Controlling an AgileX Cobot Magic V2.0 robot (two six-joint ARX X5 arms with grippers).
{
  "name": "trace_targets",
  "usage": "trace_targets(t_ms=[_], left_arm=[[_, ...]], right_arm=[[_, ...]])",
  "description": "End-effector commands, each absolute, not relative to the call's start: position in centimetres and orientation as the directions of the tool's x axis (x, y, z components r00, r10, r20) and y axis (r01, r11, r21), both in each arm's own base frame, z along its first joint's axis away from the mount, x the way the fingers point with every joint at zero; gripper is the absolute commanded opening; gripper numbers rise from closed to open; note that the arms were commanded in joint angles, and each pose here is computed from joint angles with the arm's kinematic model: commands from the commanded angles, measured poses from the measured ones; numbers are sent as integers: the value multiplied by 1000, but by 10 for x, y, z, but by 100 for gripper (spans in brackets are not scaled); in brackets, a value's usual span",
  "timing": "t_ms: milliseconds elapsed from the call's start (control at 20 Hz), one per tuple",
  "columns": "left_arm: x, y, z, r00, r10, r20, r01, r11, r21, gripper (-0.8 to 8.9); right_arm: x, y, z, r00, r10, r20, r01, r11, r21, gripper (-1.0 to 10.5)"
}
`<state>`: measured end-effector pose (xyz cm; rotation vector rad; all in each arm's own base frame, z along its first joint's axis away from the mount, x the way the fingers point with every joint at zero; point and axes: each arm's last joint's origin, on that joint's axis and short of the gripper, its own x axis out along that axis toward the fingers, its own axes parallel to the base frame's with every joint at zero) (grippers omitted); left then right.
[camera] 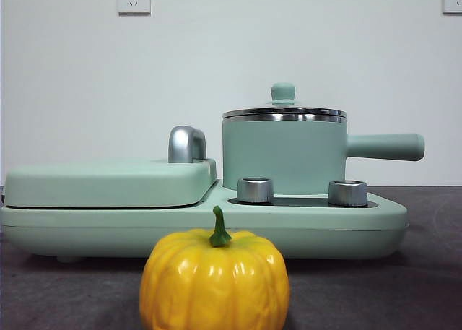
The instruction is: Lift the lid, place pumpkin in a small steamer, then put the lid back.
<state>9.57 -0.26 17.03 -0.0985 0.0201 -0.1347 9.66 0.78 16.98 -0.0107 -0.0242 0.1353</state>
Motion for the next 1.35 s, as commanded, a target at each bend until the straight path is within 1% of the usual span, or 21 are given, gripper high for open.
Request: trace_targets(t_ms=[50, 150, 350, 550, 600, 700, 900, 1000, 1100, 1250, 1350], left_arm=[[97, -2, 165, 991, -132, -19, 130, 987, -98, 7], [97, -2, 165, 991, -133, -18, 130, 986, -108, 7], [97, -2, 165, 991, -133, -18, 128, 977, -168, 7], [97, -2, 165, 991, -133, -19, 123, 955, -272, 7], [97, -2, 165, 991, -132, -19, 121, 946, -301, 7], [97, -2, 165, 991, -132, -19, 116, 925, -363, 7], [97, -2, 165, 991, -132, -19, 110, 889, -445, 7], [97, -2, 166, 991, -133, -11, 111, 871, -478, 7], [97, -2, 169, 990, -136, 23, 130, 864, -486, 7], [96, -2, 180, 984, -133, 116, 172, 866, -469, 8], [94, -2, 189, 976, -128, 174, 195, 868, -457, 9]], right_arm=[[97, 8, 170, 991, 132, 31, -132, 991, -3, 36], [97, 8, 170, 991, 132, 32, -132, 991, -3, 36], [97, 8, 170, 990, 137, 31, -137, 991, -2, 36], [97, 8, 170, 990, 136, 31, -136, 991, 0, 36], [97, 8, 170, 990, 136, 31, -137, 991, 14, 36], [97, 8, 170, 990, 137, 32, -139, 986, 95, 36], [97, 7, 170, 992, 124, 32, -128, 960, 249, 36], [97, 6, 171, 995, 88, 43, -97, 944, 315, 30], [96, 6, 177, 994, 61, 87, -88, 935, 345, 8], [93, 4, 193, 987, 20, 157, -74, 934, 348, 8], [90, 4, 203, 982, 20, 186, -84, 935, 344, 8]])
